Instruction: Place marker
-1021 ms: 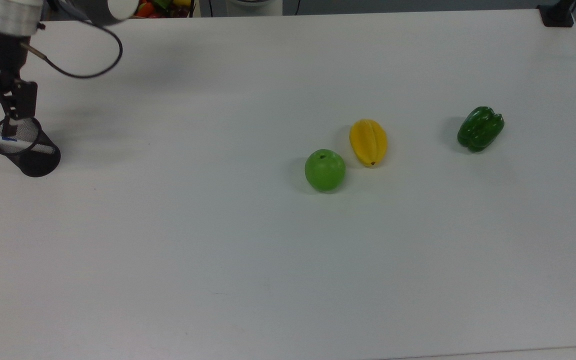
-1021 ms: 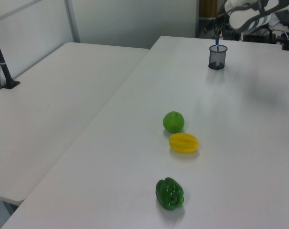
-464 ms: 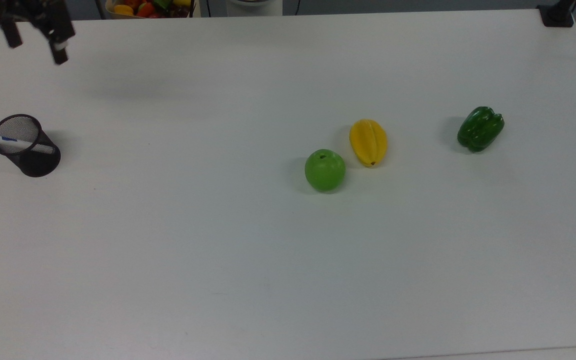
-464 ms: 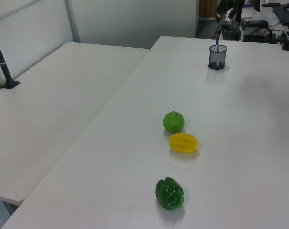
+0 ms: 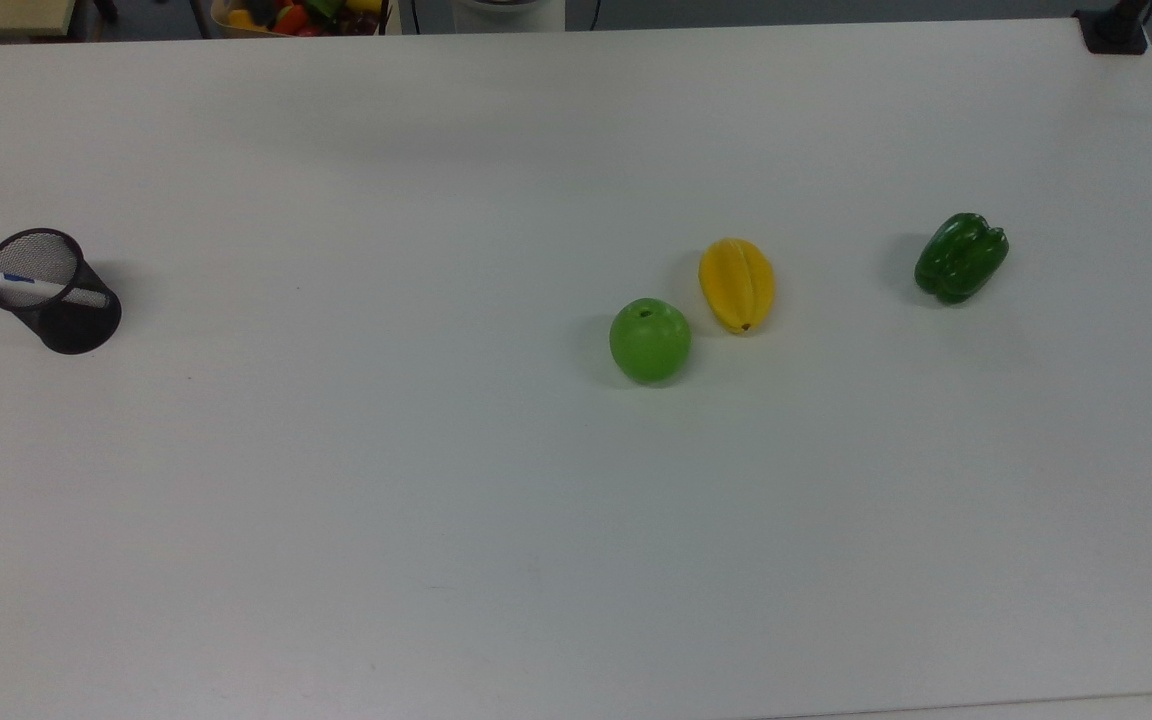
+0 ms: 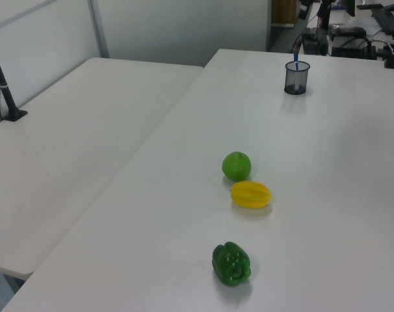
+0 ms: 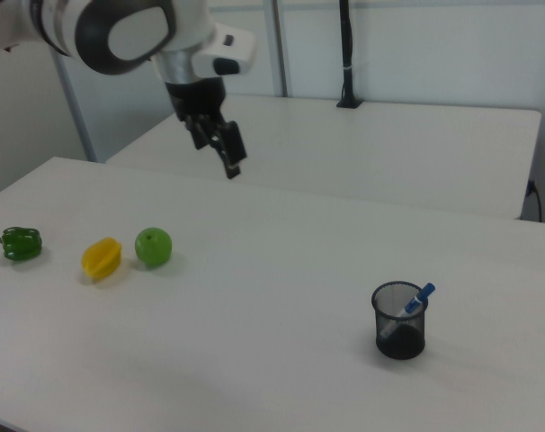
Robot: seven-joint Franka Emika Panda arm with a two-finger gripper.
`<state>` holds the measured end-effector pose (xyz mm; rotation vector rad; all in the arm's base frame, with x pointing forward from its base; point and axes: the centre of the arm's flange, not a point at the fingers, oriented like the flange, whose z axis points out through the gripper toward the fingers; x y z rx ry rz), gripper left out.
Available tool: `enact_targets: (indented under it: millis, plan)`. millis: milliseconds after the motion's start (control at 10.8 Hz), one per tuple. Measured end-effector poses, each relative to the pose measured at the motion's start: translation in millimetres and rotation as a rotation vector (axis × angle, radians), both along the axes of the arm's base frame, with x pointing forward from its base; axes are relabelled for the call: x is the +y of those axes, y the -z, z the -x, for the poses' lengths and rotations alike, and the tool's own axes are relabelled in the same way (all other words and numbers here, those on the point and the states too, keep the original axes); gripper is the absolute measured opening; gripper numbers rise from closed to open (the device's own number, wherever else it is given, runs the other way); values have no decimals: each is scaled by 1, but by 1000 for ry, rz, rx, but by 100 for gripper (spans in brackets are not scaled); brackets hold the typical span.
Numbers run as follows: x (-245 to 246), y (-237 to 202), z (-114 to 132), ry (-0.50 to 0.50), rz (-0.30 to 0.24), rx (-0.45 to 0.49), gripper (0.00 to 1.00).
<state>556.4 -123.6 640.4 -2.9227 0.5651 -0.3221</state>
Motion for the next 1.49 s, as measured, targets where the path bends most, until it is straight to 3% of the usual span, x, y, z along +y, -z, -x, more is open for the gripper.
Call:
enact_targets:
  millis: [278,650,1114,1485]
  plan:
    - [81,1,-7,-75,-16,48,100]
    - [157,15,-6,-239,65,92,100]
    - [158,29,0,-500,119,100,100]
    - [154,32,0,-562,138,102,100]
